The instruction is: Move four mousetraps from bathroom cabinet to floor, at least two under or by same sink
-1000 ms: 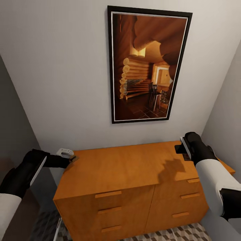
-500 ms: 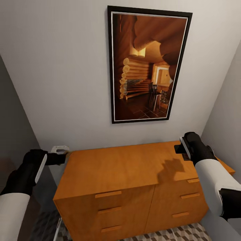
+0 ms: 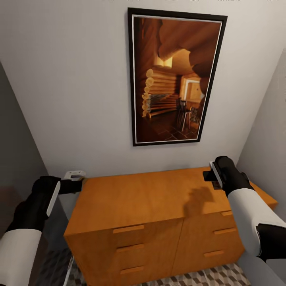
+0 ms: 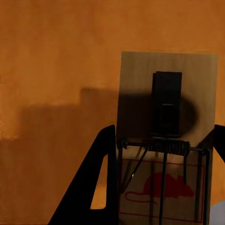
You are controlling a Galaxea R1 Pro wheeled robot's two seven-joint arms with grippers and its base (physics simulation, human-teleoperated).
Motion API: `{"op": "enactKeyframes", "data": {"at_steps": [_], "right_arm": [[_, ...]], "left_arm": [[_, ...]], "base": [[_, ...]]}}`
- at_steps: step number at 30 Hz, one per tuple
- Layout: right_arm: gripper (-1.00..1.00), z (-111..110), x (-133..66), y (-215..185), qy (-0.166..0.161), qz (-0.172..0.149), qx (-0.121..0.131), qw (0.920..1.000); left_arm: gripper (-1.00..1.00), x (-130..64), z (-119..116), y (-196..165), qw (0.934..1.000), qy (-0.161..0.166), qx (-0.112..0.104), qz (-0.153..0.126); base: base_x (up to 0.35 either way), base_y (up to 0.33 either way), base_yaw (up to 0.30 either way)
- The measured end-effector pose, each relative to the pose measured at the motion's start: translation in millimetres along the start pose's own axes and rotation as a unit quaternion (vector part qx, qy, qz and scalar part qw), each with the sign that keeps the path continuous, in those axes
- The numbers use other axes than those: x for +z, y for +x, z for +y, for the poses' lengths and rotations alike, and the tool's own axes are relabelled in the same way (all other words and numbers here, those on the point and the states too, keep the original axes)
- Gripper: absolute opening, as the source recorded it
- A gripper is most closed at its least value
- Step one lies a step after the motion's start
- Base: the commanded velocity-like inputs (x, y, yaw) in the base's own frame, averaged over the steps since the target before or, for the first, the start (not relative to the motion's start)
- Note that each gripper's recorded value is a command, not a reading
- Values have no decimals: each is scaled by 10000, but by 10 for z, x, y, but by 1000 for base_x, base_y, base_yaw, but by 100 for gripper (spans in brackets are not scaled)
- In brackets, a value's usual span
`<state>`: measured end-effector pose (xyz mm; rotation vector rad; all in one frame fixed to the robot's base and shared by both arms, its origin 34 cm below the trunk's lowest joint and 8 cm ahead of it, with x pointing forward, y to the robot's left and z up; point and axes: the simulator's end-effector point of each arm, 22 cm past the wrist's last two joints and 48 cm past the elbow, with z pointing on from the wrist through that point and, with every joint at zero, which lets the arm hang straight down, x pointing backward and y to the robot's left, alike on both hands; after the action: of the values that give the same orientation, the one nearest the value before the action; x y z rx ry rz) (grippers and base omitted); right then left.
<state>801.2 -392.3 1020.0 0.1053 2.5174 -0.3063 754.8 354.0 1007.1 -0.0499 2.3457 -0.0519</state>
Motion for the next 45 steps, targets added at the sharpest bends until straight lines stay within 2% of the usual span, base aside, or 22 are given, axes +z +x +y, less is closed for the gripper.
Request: {"op": "enactKeyframes", "data": {"at_steps": [3,8,13,16,22,32,37,45], "right_arm": [[-100,12,19,26,-15,38,1,10000],[-100,89,39,-40,-108,-158,-4,9998],[-100,391,89,-28,-405,-358,-39,9985],[-100,559,105,-13,-612,-464,-81,9970],[-100,739,38,-80,-947,-649,-115,9933],[-100,815,18,-92,-1053,-686,-132,9920],[-100,997,-6,-84,-1174,-682,-172,9906],[-100,1087,-20,-81,-1229,-680,-199,9899]], "left_arm": [[-100,-25,-132,-64,9999,85,2,-97],[-100,-43,-321,-111,9996,225,-14,-167],[-100,-47,-447,-129,9993,320,-30,-198],[-100,-58,-467,-145,9992,331,-28,-221],[-100,-84,-442,-180,9991,316,-65,-275],[-100,-86,-414,-182,9990,310,-158,-288],[-100,-76,-404,-160,9991,272,-166,-270],[-100,-51,-405,-112,9992,265,-177,-222]], "base": [[-249,0,0],[-288,-26,0],[-301,-67,0],[-303,-76,0],[-304,-79,0],[-304,-92,0],[-304,-93,0],[-304,-93,0]]}}
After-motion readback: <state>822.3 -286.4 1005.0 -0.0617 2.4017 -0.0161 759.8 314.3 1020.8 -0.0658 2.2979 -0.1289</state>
